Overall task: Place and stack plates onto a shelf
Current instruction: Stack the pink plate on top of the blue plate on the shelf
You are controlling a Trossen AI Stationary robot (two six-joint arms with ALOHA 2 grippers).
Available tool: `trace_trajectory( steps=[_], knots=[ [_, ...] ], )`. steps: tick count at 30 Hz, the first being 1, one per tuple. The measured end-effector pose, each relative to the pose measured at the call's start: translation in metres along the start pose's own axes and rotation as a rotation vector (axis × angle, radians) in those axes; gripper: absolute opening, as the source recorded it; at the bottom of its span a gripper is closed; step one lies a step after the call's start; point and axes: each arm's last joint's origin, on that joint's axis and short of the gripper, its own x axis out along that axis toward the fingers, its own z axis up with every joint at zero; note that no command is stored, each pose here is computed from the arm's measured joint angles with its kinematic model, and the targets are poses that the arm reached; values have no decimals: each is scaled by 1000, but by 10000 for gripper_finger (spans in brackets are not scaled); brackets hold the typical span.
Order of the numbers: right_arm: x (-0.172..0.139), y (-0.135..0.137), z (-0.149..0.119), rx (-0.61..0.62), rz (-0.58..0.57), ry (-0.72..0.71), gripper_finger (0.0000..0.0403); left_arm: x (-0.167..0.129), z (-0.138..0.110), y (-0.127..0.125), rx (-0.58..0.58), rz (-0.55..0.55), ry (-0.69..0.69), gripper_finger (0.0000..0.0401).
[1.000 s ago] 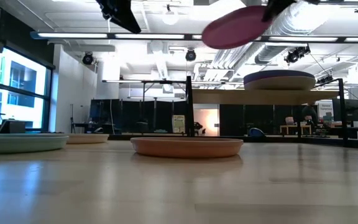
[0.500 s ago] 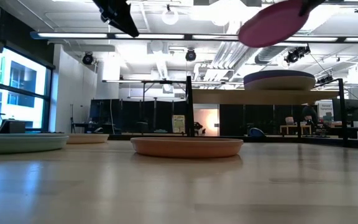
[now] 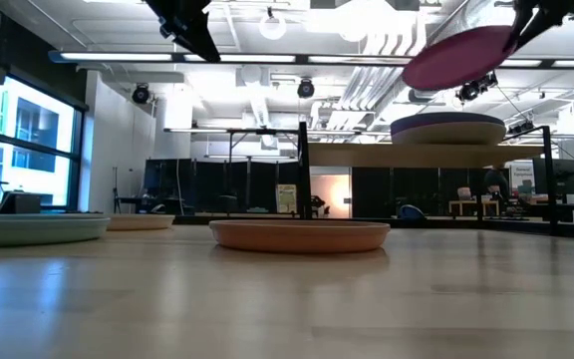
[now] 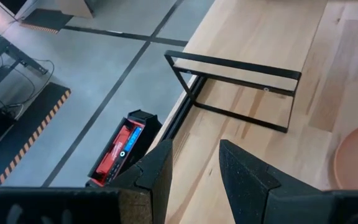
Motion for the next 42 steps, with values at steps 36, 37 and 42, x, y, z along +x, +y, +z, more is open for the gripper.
trace_trajectory(
  steps=[36, 37, 42],
  knots=[
    [65, -17, -73, 603, 68, -48, 18, 0, 0, 0, 2, -1, 1, 119],
    [67, -17, -74, 601, 58, -45, 24, 0, 0, 0, 3, -1, 2, 119],
    [74, -12, -76, 596, 15, -38, 49, 0, -1, 0, 4, -1, 6, 119]
  ],
)
